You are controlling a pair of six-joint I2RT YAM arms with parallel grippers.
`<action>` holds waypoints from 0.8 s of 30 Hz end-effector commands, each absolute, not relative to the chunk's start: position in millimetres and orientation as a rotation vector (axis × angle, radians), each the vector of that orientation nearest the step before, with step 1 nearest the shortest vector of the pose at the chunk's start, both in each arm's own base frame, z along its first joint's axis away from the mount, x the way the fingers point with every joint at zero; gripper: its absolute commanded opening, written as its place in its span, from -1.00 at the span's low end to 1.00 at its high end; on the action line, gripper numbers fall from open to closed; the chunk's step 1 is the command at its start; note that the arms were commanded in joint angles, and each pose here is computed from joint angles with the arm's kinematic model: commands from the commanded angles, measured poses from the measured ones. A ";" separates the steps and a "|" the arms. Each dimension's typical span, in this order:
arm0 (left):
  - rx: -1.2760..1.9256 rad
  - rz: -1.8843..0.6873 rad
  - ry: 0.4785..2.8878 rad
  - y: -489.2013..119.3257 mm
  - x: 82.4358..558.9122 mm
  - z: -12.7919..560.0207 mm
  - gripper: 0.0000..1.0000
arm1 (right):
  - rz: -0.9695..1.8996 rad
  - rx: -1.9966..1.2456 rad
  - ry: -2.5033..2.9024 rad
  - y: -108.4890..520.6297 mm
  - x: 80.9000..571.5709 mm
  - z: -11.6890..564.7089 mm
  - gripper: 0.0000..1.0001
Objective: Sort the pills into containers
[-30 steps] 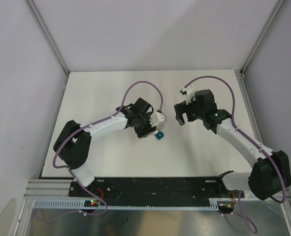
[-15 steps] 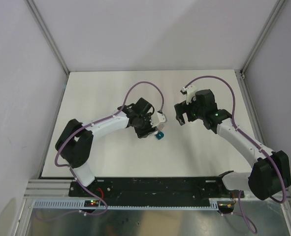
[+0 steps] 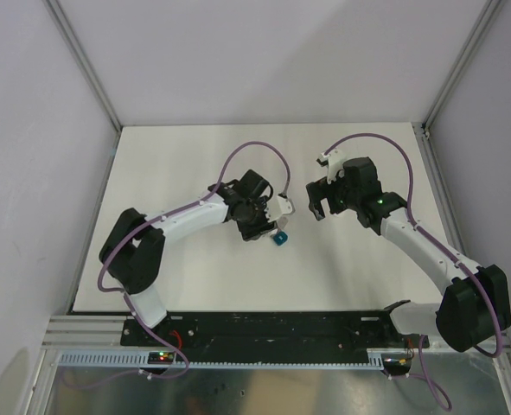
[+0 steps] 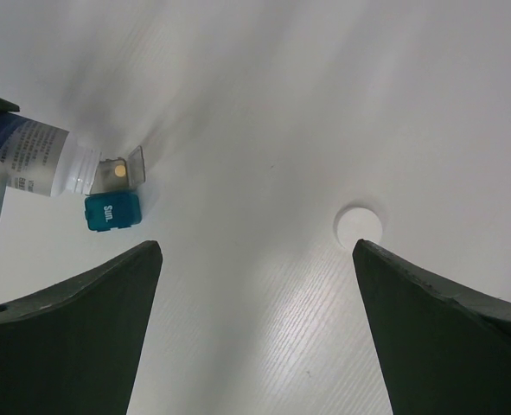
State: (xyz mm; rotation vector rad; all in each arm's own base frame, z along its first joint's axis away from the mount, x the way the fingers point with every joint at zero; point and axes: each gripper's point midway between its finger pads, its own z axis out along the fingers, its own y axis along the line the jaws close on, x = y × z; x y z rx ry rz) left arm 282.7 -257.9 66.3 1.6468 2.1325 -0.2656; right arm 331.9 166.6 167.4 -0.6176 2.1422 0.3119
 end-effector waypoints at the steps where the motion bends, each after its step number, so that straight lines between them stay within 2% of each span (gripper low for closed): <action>1: 1.669 -0.245 2.084 -265.5 291.1 78.2 -1.00 | 0.321 -0.611 2.134 166.8 333.9 169.5 0.99; 24: 1.695 -0.227 2.083 -266.7 294.0 78.9 -1.00 | 0.326 -0.607 2.132 165.4 333.9 170.9 0.99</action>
